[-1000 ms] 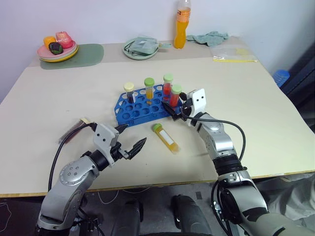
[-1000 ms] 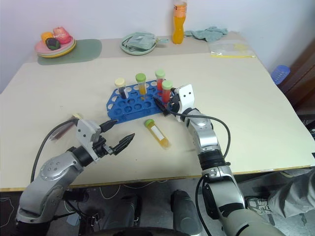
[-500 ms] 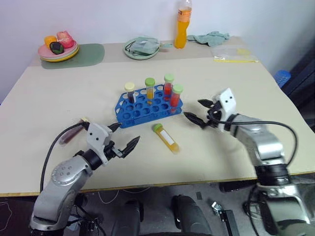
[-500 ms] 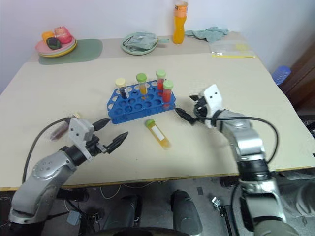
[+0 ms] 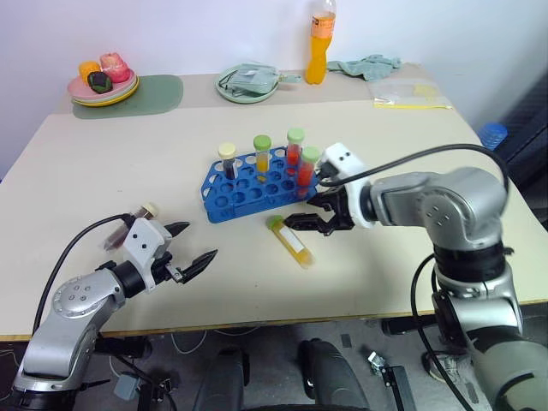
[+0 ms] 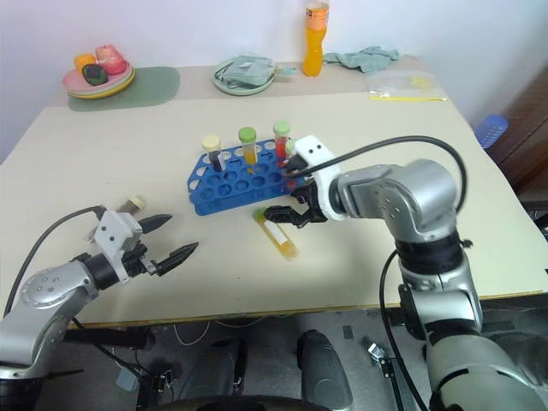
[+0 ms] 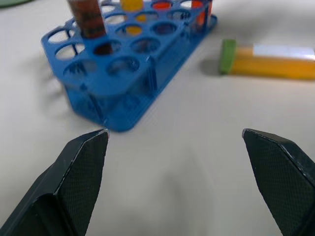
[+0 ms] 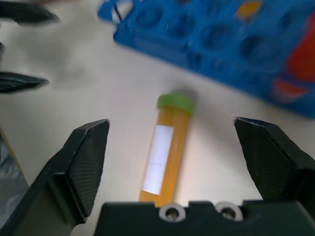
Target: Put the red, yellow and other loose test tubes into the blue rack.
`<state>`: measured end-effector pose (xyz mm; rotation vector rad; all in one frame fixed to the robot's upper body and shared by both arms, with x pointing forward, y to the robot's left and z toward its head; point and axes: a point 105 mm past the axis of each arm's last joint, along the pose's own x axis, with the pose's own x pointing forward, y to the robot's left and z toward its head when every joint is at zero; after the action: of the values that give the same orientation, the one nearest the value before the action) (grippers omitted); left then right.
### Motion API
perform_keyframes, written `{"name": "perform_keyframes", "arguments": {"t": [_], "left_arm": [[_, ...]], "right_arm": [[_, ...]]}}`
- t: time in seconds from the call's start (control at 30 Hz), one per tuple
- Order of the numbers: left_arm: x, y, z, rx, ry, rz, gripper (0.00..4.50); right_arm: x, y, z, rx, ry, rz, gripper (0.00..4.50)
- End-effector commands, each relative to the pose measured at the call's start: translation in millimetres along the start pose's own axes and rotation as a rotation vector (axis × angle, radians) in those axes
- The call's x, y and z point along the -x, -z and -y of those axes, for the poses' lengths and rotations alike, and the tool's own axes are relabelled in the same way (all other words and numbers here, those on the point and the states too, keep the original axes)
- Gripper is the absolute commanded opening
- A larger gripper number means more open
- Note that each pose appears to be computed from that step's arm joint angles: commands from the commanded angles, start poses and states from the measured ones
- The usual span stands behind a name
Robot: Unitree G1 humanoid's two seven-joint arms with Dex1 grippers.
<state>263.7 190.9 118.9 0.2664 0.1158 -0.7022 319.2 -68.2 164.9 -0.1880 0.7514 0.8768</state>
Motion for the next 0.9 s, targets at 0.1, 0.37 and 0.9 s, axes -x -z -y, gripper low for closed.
{"name": "perform_keyframes", "arguments": {"t": [0.1,0.37,0.9], "left_arm": [[3,-4,5,-0.026,-0.011,0.035,4.50],[7,8,17,0.009,-0.042,0.045,4.50],[0,2,20,0.007,-0.061,0.069,4.50]], "right_arm": [[-20,-12,-7,-0.021,0.028,-0.093,4.47],[-37,-9,-13,-0.081,0.046,-0.208,4.47],[-15,-8,-49,-0.010,-0.140,-0.158,1.26]]}}
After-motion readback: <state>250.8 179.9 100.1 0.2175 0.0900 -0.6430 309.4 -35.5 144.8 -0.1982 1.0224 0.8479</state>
